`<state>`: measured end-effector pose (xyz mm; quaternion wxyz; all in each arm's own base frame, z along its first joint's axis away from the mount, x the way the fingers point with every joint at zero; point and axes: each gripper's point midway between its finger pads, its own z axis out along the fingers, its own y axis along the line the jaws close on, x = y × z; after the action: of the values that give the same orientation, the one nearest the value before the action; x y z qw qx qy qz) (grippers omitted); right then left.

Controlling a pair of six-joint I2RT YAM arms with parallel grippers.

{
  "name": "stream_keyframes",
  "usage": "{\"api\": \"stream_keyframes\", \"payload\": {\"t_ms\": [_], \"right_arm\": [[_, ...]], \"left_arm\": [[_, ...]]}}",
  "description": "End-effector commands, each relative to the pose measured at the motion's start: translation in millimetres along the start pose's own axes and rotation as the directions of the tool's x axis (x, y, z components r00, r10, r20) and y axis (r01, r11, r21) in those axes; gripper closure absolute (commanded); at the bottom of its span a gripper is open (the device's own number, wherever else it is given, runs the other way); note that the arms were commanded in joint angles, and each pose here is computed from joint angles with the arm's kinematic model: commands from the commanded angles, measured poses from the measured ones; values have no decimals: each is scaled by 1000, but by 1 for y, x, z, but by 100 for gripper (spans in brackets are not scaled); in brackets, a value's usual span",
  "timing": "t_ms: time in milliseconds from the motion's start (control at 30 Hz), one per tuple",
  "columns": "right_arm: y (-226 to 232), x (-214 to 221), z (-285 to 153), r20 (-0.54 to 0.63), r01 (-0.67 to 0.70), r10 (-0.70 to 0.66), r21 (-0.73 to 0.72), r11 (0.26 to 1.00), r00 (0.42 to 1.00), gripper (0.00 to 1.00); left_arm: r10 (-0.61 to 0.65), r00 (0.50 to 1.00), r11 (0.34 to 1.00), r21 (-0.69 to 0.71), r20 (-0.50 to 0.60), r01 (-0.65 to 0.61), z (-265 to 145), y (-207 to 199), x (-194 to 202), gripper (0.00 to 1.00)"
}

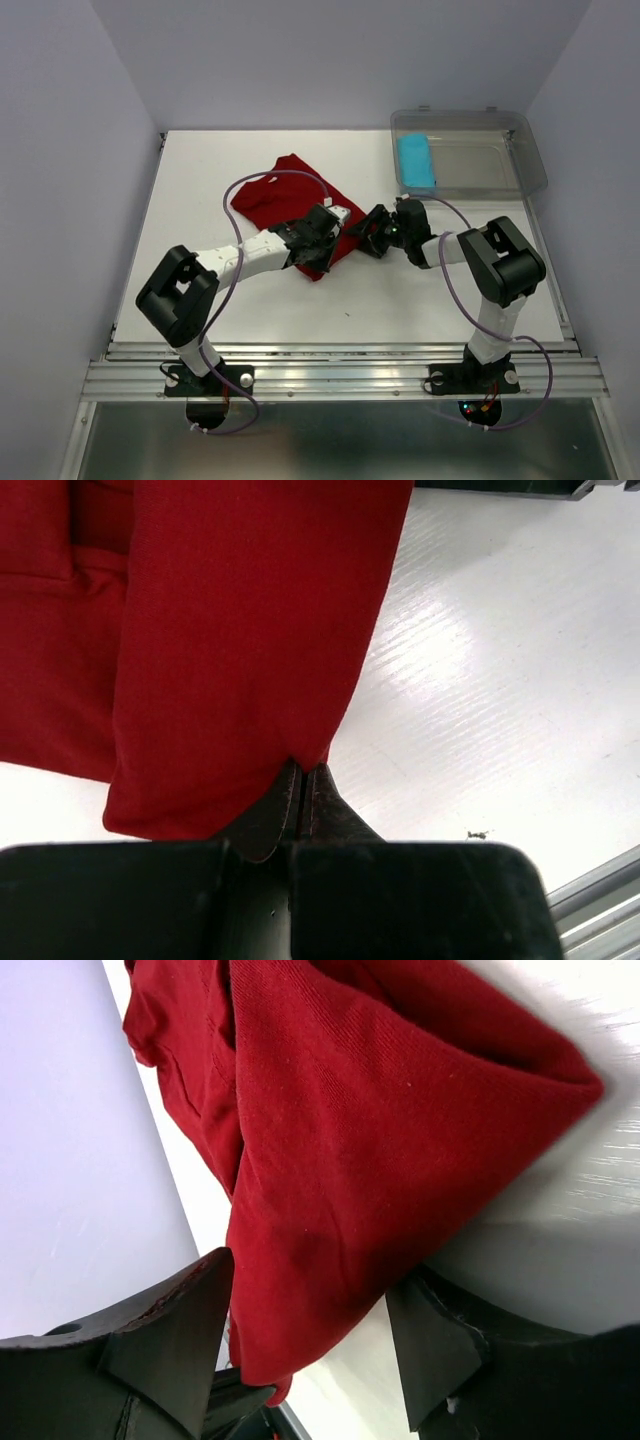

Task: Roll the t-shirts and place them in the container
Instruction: Roll the T-shirt to the center of the board.

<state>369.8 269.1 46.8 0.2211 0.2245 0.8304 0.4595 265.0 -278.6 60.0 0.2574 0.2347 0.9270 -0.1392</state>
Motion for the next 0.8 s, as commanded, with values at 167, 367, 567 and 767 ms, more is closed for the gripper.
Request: {"api": "stream_keyframes", "payload": {"t_ms": [167, 367, 567, 767], "right_arm": [[5, -6, 13, 28, 9, -9, 1, 1000, 1000, 27], [14, -10, 18, 28, -5, 6, -31, 1000, 1000, 99], [23, -6, 12, 22, 12, -11, -41, 999, 1000, 99], [24, -6, 8, 24, 21, -20, -35, 999, 1000, 99]], "left_arm": [[-23, 997, 997, 69, 76, 18, -21, -4, -16, 100], [-21, 997, 999, 44, 71, 18, -22, 1, -13, 100], [-27, 994, 999, -33, 110, 31, -34, 12, -25, 87], [-35, 993, 985, -165, 113, 54, -34, 33, -28, 83]]}}
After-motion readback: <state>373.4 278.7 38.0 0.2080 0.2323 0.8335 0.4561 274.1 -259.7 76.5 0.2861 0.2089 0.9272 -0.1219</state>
